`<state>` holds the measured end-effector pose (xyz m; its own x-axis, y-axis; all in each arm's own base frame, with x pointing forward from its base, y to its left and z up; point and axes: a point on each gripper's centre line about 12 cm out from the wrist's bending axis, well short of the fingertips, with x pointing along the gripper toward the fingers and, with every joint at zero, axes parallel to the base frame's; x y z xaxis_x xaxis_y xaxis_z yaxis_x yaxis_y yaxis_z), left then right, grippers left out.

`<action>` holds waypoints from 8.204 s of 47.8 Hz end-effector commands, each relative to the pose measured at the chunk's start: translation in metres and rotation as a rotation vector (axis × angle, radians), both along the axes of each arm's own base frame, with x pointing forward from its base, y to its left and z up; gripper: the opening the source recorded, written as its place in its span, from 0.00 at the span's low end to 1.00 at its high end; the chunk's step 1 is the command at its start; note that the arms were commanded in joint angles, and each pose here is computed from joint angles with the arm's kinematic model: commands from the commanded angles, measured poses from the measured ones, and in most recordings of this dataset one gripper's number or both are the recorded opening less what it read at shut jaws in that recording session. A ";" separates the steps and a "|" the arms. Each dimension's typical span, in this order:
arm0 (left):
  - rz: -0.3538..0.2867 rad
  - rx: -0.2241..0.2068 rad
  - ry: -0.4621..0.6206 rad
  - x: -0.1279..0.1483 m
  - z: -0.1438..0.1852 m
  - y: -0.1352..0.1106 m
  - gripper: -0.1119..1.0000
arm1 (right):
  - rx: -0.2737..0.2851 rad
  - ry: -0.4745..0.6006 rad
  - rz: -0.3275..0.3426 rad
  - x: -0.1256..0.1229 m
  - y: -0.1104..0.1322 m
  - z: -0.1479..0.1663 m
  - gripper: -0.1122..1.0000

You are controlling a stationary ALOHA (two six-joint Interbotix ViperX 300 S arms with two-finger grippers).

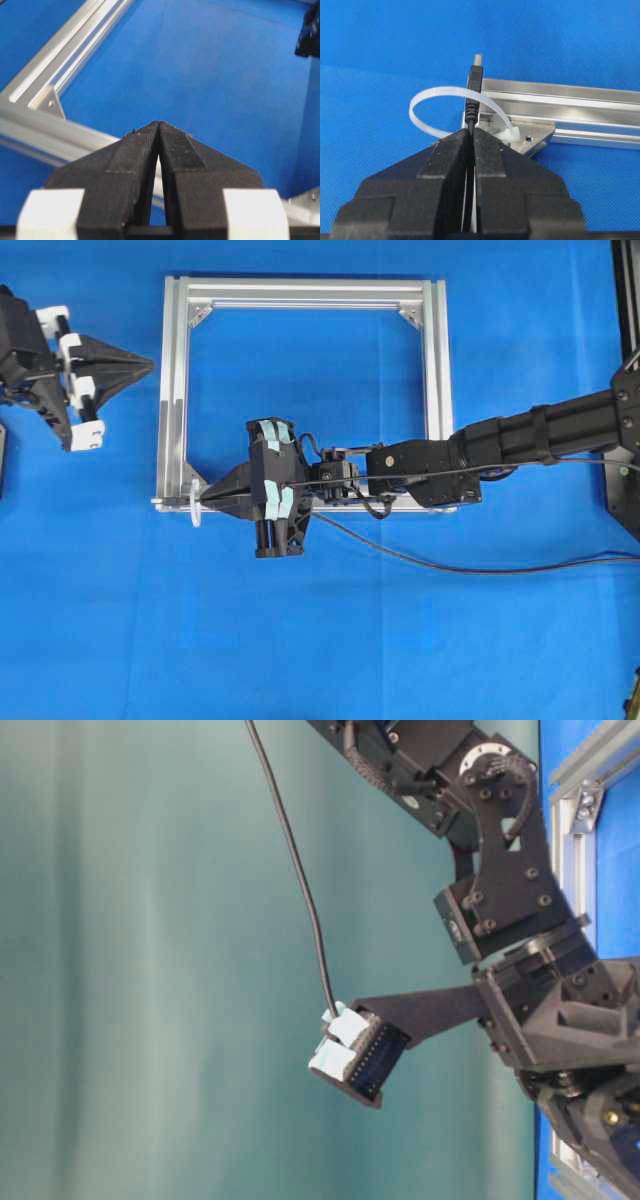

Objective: Insert the wire through the string loop located on the left side.
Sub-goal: 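Move the open left gripper right toward the plug past the loop, then close the left gripper on the USB plug beyond the loop, then pull the cable leftward through the loop with the left gripper, then open both grippers and withdraw them from the cable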

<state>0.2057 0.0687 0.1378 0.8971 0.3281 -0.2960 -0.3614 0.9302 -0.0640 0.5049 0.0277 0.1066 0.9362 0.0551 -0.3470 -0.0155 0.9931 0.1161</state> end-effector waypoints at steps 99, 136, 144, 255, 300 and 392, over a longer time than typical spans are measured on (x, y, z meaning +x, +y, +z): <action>-0.487 -0.025 0.086 0.028 -0.008 -0.109 0.93 | 0.001 -0.068 -0.002 0.009 -0.001 0.023 0.01; -0.482 -0.027 0.177 0.046 -0.035 -0.112 0.93 | 0.001 -0.063 -0.001 0.009 -0.001 0.022 0.01; -0.482 -0.027 0.177 0.046 -0.035 -0.112 0.93 | -0.001 -0.063 -0.001 0.009 -0.001 0.022 0.01; -0.454 -0.058 0.199 0.030 -0.021 -0.104 0.17 | 0.007 -0.027 0.007 0.003 0.005 0.017 0.95; -0.494 -0.171 0.252 -0.036 0.017 -0.106 0.17 | -0.002 -0.025 0.016 0.002 0.007 0.016 0.95; -0.401 -0.184 0.151 -0.042 0.057 -0.088 0.82 | -0.057 -0.099 0.030 -0.019 0.005 0.115 0.95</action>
<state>0.1603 -0.0199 0.1866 0.8750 -0.1109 -0.4713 0.0017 0.9741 -0.2261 0.4873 0.0334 0.1997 0.9509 0.0678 -0.3020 -0.0534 0.9970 0.0556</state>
